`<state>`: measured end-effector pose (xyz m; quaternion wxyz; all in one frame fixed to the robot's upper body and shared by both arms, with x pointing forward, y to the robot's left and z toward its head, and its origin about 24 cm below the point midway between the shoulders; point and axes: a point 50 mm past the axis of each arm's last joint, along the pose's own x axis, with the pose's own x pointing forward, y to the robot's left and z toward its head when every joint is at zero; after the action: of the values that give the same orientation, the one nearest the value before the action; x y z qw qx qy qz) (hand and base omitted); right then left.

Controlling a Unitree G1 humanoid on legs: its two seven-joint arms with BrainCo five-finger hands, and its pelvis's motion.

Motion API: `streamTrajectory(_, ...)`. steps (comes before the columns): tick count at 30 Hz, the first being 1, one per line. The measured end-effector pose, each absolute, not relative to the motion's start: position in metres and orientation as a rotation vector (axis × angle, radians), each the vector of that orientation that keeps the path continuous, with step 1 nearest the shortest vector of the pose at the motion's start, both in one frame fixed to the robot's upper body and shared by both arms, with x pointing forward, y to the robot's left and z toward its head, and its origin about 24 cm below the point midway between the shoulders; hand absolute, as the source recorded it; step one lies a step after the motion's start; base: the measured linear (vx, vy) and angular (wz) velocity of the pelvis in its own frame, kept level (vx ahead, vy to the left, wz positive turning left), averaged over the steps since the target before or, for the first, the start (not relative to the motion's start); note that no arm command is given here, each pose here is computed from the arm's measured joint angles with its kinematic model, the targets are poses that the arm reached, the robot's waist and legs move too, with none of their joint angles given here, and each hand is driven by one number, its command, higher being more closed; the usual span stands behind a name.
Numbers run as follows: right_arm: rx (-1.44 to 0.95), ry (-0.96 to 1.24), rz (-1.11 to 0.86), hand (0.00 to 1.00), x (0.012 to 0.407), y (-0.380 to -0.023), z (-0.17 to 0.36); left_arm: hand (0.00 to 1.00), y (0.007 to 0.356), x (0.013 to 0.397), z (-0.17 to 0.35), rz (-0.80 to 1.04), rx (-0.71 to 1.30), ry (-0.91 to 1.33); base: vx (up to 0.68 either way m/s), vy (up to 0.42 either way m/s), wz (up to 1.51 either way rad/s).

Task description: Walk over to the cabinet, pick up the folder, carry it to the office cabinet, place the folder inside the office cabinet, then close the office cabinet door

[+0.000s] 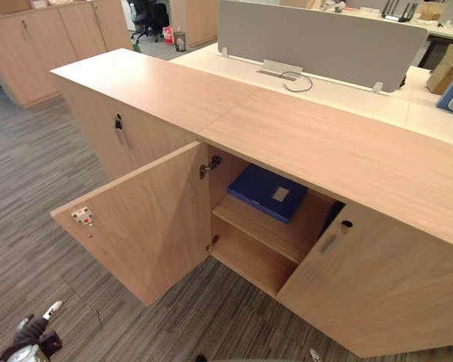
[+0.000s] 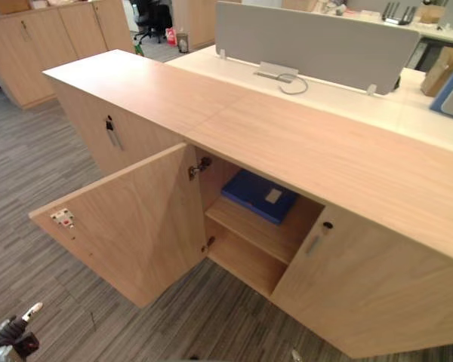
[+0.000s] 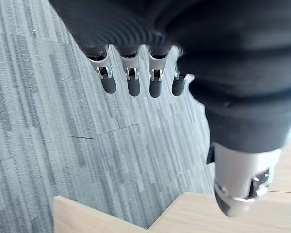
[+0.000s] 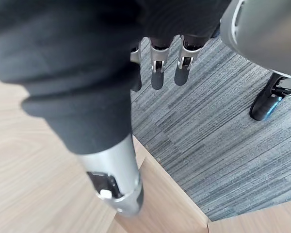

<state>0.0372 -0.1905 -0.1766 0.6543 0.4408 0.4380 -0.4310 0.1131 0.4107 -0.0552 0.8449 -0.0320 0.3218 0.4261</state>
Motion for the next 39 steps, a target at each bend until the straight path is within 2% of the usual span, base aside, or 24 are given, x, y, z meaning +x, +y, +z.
streamTrajectory(10, 0.967, 0.975, -1.011, 0.0, 0.021, -0.202, -0.175, 0.0, 0.401, 0.189, -0.021, 0.801, -0.016, 0.496, -0.05, -0.112, -0.2)
streamTrajectory(16, 0.979, 0.978, -1.032, 0.0, 0.013, -0.201, -0.175, 0.0, 0.391, 0.218, -0.005, 0.714, 0.068, 0.447, -0.09, -0.013, -0.07)
streamTrajectory(26, 0.955, 1.015, -0.949, 0.0, 0.02, -0.193, -0.176, 0.0, 0.385, 0.243, 0.024, 0.632, 0.247, 0.367, -0.04, -0.005, 0.04)
streamTrajectory(31, 0.931, 1.034, -0.908, 0.0, 0.026, -0.193, -0.176, 0.0, 0.381, 0.248, 0.029, 0.615, 0.276, 0.349, -0.02, -0.006, 0.07)
streamTrajectory(35, 0.929, 1.038, -0.909, 0.0, 0.024, -0.192, -0.176, 0.0, 0.375, 0.258, 0.049, 0.604, 0.298, 0.246, -0.07, 0.008, 0.08)
streamTrajectory(39, 0.883, 1.07, -0.854, 0.0, 0.024, -0.191, -0.177, 0.0, 0.351, 0.266, 0.067, 0.535, 0.325, 0.12, -0.1, 0.025, 0.07)
